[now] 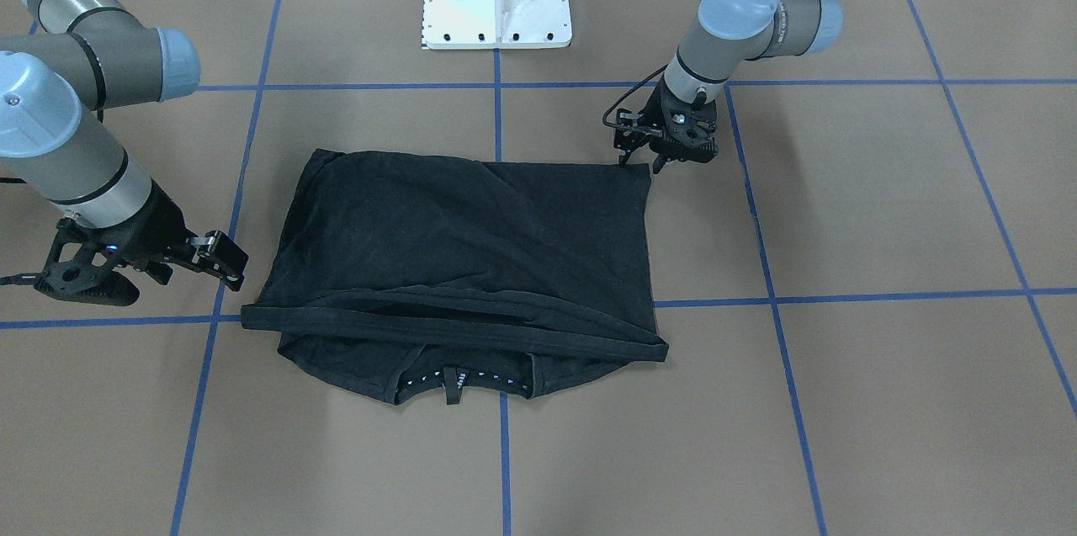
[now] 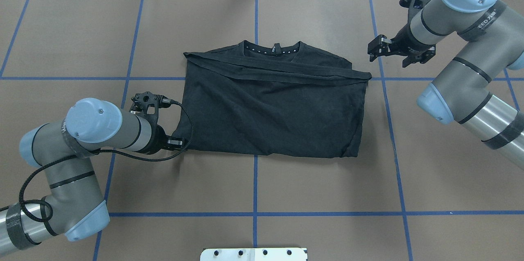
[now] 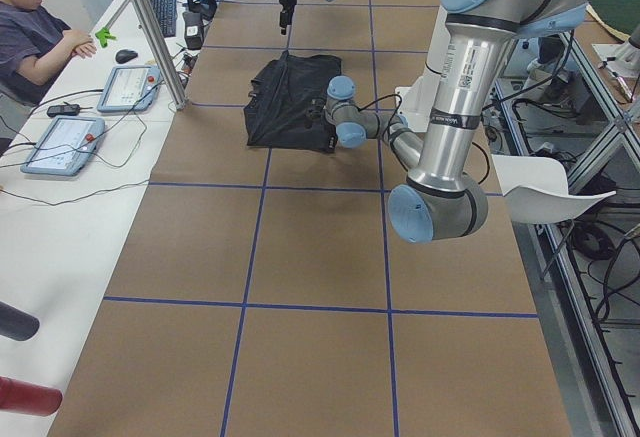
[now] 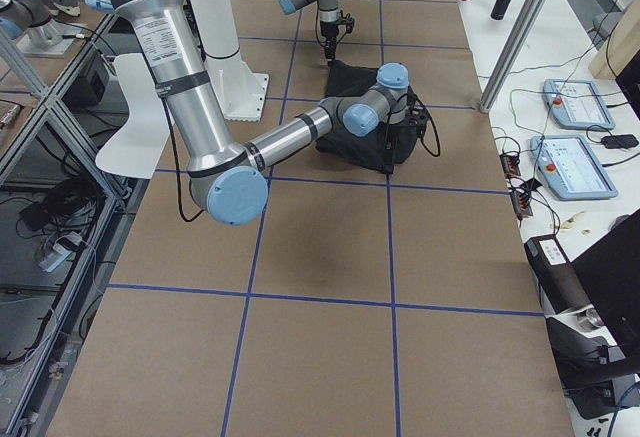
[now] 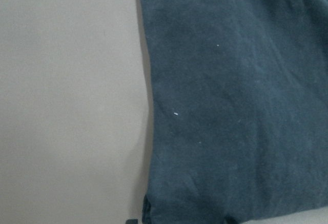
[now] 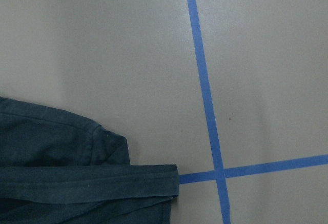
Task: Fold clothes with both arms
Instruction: 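Raise the right gripper away while the left moves to the folded shirt's side, then grasp the shirt's side edge with the left gripper and drag it farther away, then release the shirt and move the left gripper to its near corner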
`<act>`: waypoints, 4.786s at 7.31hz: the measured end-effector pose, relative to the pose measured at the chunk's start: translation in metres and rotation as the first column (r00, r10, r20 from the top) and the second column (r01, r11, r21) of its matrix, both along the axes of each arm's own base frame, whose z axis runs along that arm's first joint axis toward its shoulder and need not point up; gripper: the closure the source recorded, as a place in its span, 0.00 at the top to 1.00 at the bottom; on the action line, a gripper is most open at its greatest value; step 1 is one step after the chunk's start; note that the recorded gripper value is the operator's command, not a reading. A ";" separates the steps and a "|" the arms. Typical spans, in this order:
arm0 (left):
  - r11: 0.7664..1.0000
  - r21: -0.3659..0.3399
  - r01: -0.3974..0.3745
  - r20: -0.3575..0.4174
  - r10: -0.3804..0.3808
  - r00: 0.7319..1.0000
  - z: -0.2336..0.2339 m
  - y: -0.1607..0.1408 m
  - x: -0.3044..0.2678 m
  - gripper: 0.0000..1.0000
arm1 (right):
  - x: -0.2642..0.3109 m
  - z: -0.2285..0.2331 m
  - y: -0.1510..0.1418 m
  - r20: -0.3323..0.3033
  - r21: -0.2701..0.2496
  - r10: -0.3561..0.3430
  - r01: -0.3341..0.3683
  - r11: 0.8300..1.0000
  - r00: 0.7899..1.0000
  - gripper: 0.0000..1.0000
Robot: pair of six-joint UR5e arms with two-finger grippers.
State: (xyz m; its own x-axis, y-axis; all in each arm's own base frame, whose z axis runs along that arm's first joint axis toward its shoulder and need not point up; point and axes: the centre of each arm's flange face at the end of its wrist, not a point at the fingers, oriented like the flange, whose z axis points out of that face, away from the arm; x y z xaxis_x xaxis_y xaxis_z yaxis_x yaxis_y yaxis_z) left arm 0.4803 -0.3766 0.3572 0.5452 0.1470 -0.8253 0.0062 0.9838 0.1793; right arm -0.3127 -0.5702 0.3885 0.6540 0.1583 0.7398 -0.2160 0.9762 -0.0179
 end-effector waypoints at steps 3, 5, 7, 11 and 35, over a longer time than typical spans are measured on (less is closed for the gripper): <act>1.000 -0.002 0.000 -0.002 0.000 1.000 -0.001 0.000 0.000 0.00 | 0.000 0.000 0.000 0.000 0.000 0.001 -0.001 1.000 1.000 1.00; 1.000 -0.001 0.006 -0.006 -0.006 1.000 -0.004 -0.002 -0.003 0.00 | -0.001 0.000 0.000 0.000 0.000 0.000 0.000 1.000 1.000 1.00; 0.999 0.014 0.042 0.001 -0.042 0.999 -0.002 -0.022 -0.019 0.00 | 0.000 0.000 0.000 0.000 -0.001 0.000 0.000 1.000 1.000 1.00; 0.977 0.164 0.135 0.126 -0.157 0.980 0.024 -0.164 -0.062 0.00 | 0.000 0.001 0.000 -0.001 -0.004 0.000 0.000 1.000 1.000 1.00; 0.925 -0.305 0.228 -0.160 -0.286 0.945 -0.059 0.001 0.044 0.97 | -0.005 -0.005 0.001 0.005 0.005 -0.001 0.001 1.000 1.000 1.00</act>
State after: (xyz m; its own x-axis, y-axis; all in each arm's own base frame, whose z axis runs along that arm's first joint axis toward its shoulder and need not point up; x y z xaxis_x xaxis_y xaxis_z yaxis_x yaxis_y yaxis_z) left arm 0.5239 -0.3752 0.2980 0.3549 -0.2280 -0.9067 0.2721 0.9530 -0.1331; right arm -0.3181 -0.5690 0.3839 0.6505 0.1541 0.7437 -0.2149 0.9765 -0.0143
